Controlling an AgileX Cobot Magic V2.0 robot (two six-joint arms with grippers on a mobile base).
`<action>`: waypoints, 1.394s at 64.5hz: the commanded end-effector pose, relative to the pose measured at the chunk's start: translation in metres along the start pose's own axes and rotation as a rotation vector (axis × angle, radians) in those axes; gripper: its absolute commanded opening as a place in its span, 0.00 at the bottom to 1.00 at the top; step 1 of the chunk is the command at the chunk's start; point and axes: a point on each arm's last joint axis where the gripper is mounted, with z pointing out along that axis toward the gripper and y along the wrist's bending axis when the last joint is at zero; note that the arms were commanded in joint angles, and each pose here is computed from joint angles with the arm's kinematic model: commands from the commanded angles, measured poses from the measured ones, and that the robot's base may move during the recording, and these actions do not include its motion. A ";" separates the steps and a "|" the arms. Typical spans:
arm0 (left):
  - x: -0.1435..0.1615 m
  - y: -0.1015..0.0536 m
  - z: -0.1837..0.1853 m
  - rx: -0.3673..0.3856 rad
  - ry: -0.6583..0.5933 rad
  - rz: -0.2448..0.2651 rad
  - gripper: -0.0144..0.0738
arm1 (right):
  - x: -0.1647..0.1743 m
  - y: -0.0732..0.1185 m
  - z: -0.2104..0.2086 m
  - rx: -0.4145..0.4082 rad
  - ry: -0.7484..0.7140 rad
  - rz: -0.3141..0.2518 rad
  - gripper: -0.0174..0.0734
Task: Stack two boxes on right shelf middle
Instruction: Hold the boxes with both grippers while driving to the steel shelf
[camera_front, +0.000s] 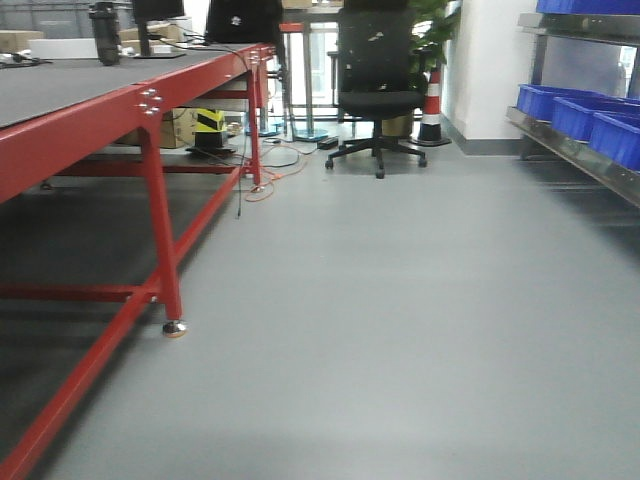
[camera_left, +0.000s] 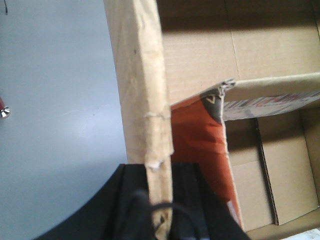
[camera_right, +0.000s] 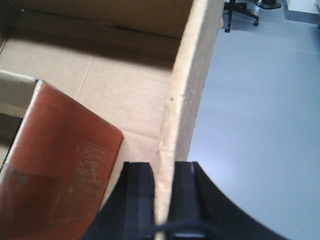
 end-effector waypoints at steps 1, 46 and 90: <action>-0.006 0.000 -0.008 -0.004 -0.066 0.004 0.04 | -0.008 -0.002 -0.009 0.027 -0.079 -0.024 0.02; -0.006 0.000 -0.008 -0.004 -0.066 0.004 0.04 | -0.008 -0.002 -0.009 0.027 -0.079 -0.024 0.02; -0.006 0.000 -0.008 -0.004 -0.066 0.004 0.04 | -0.008 -0.002 -0.009 0.027 -0.079 -0.024 0.02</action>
